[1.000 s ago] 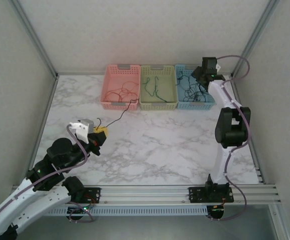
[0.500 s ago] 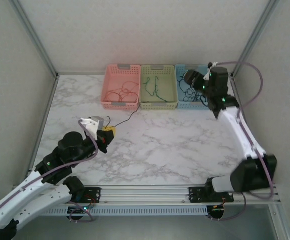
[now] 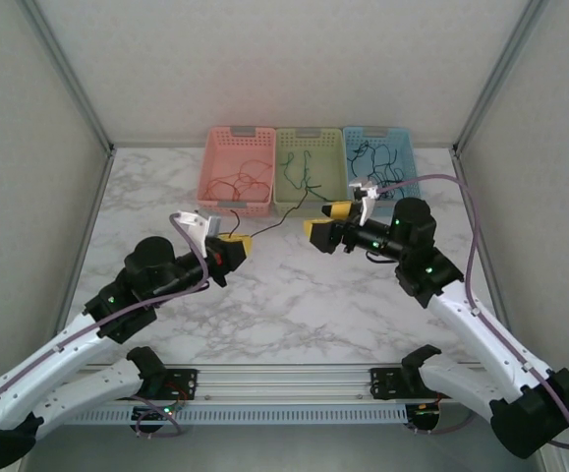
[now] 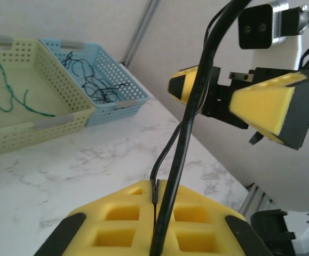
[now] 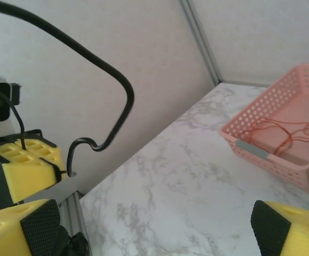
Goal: Untangle the cables
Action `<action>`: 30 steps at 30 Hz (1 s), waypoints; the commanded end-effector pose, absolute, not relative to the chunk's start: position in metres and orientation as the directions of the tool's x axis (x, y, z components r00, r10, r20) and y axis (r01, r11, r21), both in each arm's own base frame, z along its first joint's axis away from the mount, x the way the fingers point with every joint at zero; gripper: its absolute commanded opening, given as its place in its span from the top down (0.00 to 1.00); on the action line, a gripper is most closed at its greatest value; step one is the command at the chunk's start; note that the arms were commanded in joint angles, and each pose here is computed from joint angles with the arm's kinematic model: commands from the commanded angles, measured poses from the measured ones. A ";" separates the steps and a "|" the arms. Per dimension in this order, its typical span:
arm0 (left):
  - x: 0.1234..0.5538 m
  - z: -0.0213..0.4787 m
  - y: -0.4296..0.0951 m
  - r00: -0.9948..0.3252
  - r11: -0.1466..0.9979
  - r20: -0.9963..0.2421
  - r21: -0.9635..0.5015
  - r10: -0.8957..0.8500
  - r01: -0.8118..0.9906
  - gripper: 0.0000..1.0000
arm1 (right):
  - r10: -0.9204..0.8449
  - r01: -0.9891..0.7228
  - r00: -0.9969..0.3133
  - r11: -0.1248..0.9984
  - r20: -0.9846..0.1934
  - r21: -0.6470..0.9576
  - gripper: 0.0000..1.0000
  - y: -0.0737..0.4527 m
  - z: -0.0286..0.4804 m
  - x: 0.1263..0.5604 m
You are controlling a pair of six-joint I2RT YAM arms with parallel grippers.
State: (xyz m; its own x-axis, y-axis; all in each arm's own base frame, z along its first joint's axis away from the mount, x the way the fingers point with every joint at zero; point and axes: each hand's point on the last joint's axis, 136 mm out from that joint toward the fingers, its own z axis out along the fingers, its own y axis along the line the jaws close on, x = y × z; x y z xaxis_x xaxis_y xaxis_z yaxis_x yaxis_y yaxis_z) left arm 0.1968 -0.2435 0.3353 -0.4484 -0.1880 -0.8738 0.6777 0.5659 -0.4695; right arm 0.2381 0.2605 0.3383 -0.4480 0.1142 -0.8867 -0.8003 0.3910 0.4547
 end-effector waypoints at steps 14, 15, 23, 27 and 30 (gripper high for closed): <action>0.191 0.347 -0.253 -0.475 0.503 -0.858 -0.503 -0.195 0.703 1.00 | 0.215 -0.766 -0.530 0.293 -0.820 0.572 0.56 0.293 0.381 0.265; 0.192 0.346 -0.254 -0.477 0.504 -0.857 -0.504 -0.194 0.702 1.00 | 0.213 -0.769 -0.535 0.279 -0.818 0.575 0.50 0.294 0.382 0.263; 0.208 0.342 -0.245 -0.455 0.594 -0.867 -0.479 -0.204 0.646 1.00 | 0.130 -0.818 -0.522 0.205 -0.843 0.538 0.13 0.293 0.390 0.233; 0.211 0.333 -0.249 -0.473 0.599 -0.860 -0.484 -0.190 0.638 1.00 | 0.145 -0.798 -0.561 0.169 -0.815 0.579 0.12 0.295 0.396 0.232; 0.215 0.330 -0.248 -0.474 0.616 -0.859 -0.483 -0.194 0.623 1.00 | 0.147 -0.779 -0.583 0.177 -0.799 0.601 0.13 0.296 0.395 0.235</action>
State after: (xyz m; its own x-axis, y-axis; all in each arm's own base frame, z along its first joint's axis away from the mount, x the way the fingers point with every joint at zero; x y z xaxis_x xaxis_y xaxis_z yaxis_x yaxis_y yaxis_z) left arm 0.2105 -0.2522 0.3215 -0.4924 -0.1698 -0.8536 0.6356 0.5998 -0.4860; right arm 0.2411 0.2958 0.3724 -0.5919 0.1269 -0.7959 -0.7659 0.2192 0.6045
